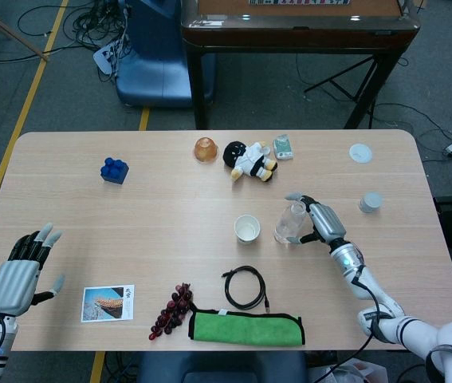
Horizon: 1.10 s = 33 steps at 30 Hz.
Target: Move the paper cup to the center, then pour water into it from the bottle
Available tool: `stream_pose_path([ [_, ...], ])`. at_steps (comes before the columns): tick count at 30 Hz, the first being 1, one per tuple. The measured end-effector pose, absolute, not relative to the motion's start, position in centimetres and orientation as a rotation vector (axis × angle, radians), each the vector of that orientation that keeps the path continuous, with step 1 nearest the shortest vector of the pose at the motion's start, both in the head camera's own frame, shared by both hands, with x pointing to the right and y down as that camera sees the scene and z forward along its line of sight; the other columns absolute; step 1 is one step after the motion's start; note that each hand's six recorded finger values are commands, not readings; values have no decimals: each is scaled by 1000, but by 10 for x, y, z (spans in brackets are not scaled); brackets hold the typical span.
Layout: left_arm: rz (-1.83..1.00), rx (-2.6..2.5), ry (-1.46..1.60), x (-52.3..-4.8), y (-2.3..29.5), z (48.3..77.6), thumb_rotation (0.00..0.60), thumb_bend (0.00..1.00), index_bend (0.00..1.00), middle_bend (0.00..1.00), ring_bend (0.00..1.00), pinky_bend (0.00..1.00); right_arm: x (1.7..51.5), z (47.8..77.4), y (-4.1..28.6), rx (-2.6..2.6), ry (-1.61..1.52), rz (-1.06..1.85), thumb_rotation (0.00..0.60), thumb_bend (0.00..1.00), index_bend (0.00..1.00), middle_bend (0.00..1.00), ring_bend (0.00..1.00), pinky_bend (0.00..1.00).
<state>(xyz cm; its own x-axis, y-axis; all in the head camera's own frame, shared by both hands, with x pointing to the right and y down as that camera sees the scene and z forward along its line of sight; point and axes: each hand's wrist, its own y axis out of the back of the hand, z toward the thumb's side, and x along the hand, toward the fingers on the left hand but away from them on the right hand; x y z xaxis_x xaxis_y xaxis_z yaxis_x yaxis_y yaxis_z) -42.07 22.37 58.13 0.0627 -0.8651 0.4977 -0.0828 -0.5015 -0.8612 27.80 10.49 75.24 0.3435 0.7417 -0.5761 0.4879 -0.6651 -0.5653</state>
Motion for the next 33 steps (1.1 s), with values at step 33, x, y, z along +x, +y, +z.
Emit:
stream_pose_path([
  [33,-1463,-1619,945,-415,211,592,600,318,174,36,78,309,404,603,159,-1813,-1060,1394,600,0,187,180,133,235],
])
